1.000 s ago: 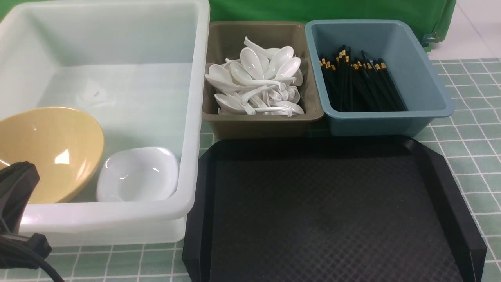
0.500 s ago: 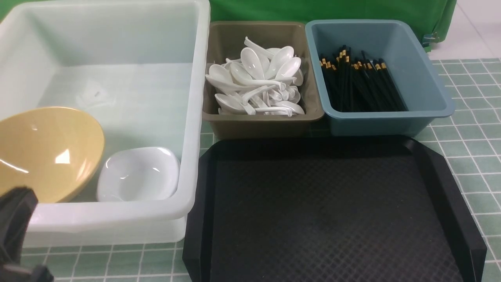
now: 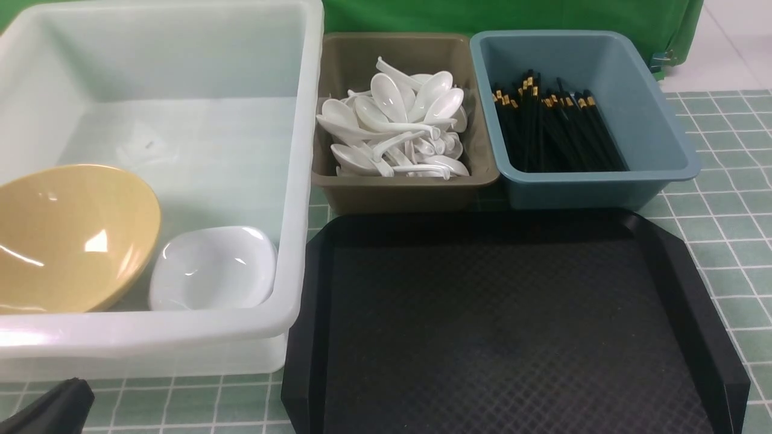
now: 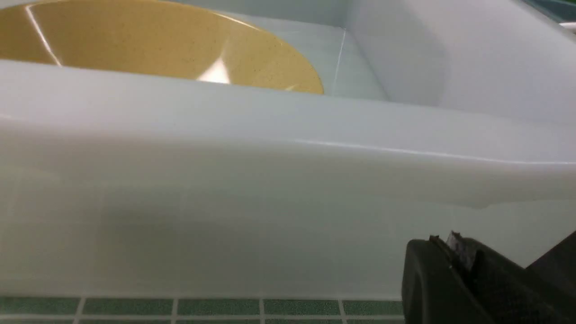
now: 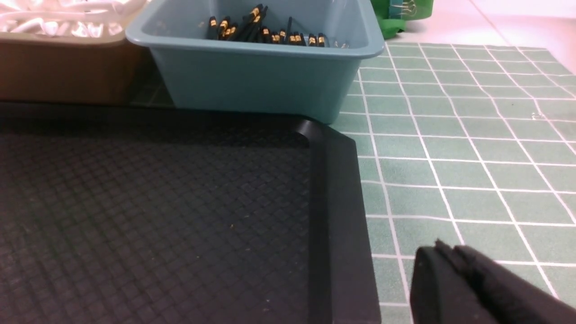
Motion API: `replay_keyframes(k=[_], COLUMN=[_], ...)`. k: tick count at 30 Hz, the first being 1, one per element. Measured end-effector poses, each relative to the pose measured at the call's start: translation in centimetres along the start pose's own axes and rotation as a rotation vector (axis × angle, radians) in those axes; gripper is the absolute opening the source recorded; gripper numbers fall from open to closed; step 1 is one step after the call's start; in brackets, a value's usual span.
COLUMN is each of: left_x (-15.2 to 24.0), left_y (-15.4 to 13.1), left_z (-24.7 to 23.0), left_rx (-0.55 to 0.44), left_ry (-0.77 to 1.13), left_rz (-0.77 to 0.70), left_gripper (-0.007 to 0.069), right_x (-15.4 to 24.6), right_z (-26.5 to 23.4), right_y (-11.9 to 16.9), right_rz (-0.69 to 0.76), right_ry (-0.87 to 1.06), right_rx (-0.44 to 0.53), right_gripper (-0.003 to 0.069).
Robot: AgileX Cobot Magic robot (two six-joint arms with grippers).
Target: On blue table put chopsticks spoon bowls plates into blue grey white boxes.
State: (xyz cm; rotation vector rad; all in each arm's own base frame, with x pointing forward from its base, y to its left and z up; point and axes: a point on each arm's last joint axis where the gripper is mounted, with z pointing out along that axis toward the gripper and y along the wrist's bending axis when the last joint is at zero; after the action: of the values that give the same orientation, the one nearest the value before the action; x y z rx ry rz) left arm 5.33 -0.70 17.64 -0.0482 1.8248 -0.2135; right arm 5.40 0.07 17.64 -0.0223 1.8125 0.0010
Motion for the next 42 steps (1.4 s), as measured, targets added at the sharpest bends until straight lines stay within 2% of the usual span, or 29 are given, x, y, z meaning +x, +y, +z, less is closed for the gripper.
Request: replay_keyframes(k=[13,42], left_x=[0.02,0.02], left_y=[-0.10,-0.11], left_z=[0.00,0.00], left_rx=[0.011,0.012], left_ry=[0.001,0.001], left_rz=[0.117,0.115], left_gripper=[0.0002,0.0002], right_x=[0.00,0.00], right_z=[0.00,0.00], right_y=[0.00,0.00], right_rz=[0.000,0.000], right_ry=[0.000,0.000], right_rx=[0.000,0.000], right_gripper=[0.0081,0.0099])
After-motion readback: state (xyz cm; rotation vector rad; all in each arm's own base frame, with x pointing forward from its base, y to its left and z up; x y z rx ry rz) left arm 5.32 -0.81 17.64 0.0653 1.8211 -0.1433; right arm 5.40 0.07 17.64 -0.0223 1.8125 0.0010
